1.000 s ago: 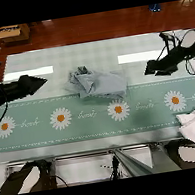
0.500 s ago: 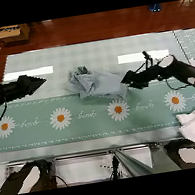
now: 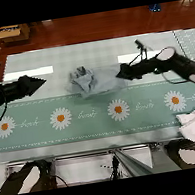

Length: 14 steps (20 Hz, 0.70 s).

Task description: Fold the shirts.

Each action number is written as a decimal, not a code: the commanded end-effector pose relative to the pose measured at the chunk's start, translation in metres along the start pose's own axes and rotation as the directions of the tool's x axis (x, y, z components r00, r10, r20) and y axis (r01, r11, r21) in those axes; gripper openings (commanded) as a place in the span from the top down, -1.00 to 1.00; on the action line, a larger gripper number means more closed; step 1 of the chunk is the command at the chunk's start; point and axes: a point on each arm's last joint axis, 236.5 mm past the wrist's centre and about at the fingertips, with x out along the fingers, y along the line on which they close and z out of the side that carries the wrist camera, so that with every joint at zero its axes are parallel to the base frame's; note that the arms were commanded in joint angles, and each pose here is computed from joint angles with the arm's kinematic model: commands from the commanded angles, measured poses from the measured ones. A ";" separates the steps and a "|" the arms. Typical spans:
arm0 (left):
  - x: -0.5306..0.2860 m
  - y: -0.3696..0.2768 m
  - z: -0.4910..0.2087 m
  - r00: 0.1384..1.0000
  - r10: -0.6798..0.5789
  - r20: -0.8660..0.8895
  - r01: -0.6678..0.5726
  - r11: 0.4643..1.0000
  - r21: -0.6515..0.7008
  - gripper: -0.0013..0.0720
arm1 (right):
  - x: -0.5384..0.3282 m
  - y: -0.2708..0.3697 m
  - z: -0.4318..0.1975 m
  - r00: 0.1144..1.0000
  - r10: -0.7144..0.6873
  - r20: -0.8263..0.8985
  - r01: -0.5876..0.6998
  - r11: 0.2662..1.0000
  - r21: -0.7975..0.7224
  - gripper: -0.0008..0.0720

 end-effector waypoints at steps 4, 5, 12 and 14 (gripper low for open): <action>0.000 0.006 -0.002 1.000 0.027 -0.009 -0.026 1.000 0.016 0.92 | -0.188 0.008 0.030 0.975 -0.123 0.187 0.129 0.991 -0.021 0.92; 0.000 0.006 -0.002 1.000 0.026 -0.009 -0.026 1.000 0.016 0.92 | -0.212 0.001 0.029 0.964 -0.148 0.222 0.149 0.989 0.013 0.92; 0.001 0.008 -0.003 1.000 0.028 -0.014 -0.027 0.998 0.052 0.92 | -0.322 -0.097 -0.047 0.896 -0.423 0.137 0.348 0.858 0.377 0.92; 0.001 0.009 -0.001 0.999 0.031 -0.008 -0.031 0.996 0.080 0.92 | -0.346 -0.130 -0.082 0.856 -0.516 0.036 0.436 0.757 0.487 0.92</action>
